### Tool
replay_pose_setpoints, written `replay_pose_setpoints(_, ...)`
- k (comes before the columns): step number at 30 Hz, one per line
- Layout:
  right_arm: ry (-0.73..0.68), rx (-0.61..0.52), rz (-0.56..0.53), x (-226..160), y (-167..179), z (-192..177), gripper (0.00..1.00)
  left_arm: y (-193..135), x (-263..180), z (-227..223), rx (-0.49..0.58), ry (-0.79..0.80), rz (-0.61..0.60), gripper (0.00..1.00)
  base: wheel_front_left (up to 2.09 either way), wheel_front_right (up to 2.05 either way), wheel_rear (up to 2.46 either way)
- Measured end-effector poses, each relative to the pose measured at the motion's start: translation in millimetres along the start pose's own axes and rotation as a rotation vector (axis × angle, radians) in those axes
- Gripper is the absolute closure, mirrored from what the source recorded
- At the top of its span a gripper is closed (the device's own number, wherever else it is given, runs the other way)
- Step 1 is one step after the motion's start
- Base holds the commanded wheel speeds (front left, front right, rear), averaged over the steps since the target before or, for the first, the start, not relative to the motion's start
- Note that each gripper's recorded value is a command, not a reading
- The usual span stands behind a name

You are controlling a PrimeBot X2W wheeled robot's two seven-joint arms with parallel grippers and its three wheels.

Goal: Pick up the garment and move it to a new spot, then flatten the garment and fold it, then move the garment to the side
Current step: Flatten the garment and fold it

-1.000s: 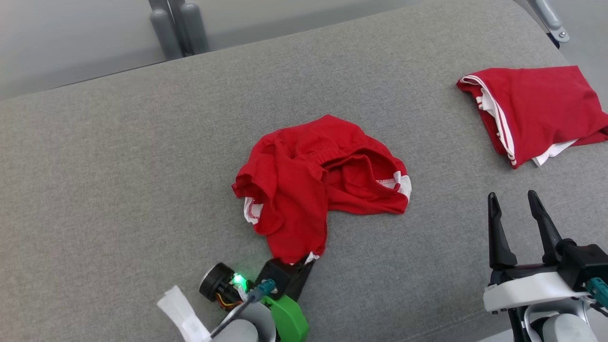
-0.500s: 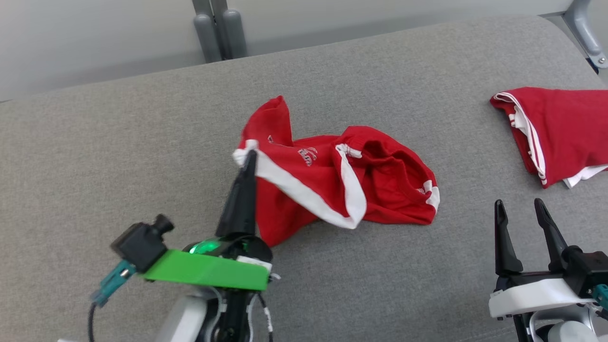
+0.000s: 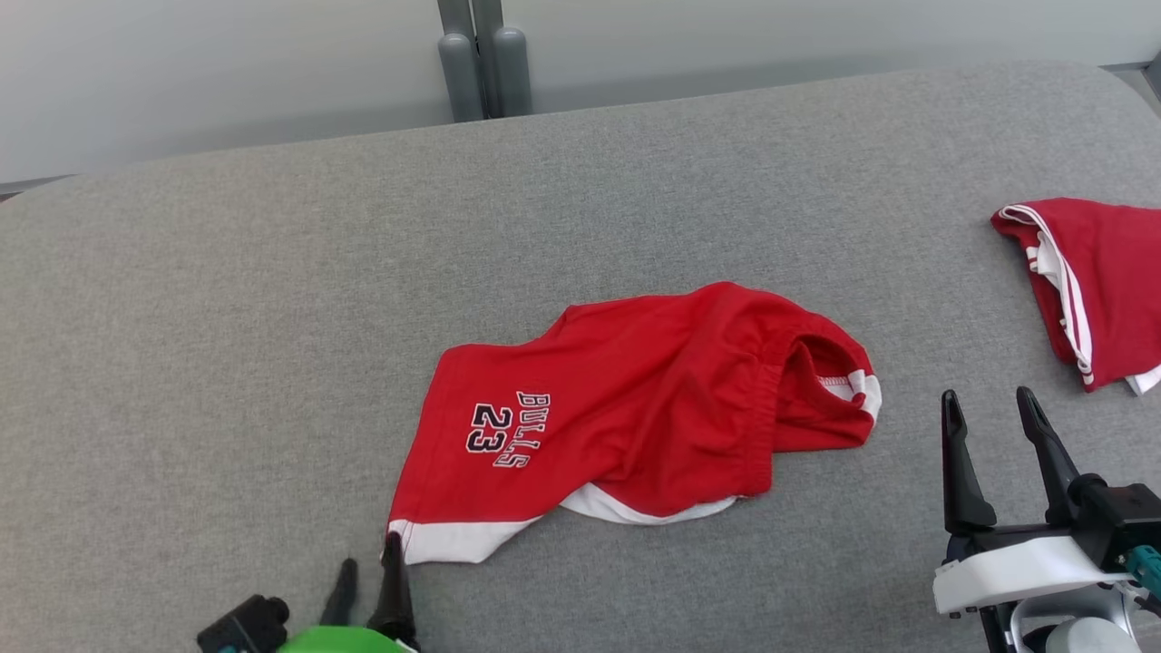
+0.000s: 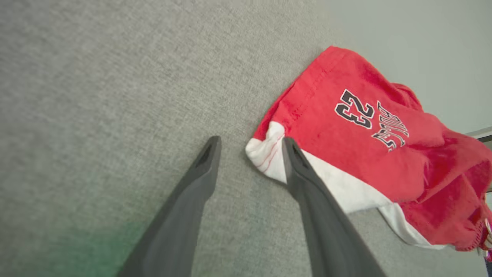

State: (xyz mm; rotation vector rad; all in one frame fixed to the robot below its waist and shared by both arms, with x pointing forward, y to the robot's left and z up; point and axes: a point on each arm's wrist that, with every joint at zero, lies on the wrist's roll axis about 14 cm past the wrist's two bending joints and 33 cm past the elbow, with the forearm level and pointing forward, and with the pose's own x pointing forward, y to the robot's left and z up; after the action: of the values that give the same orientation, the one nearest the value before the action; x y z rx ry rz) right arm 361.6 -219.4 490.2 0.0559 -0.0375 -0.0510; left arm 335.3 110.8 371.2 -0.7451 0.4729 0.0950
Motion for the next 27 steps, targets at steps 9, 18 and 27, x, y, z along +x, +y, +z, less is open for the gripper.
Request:
replay_pose_setpoints(9, -0.007, -0.007, -0.017, -2, -7, 3, 0.00, -67, 6, 85, 0.318, -0.302, -0.223, 0.00, 0.00, 0.00, 0.00)
replay_pose_setpoints(18, -0.013, 0.001, -0.032, 0, -9, 5, 0.00, -209, -26, -36, 0.549, 0.101, -0.810, 0.00, 0.00, 0.00, 0.00)
replay_pose_setpoints(27, 0.002, -0.006, -0.115, -9, -33, 2, 0.00, -207, -15, -117, 0.788, 0.365, -0.891, 0.00, 0.00, 0.00, 0.00)
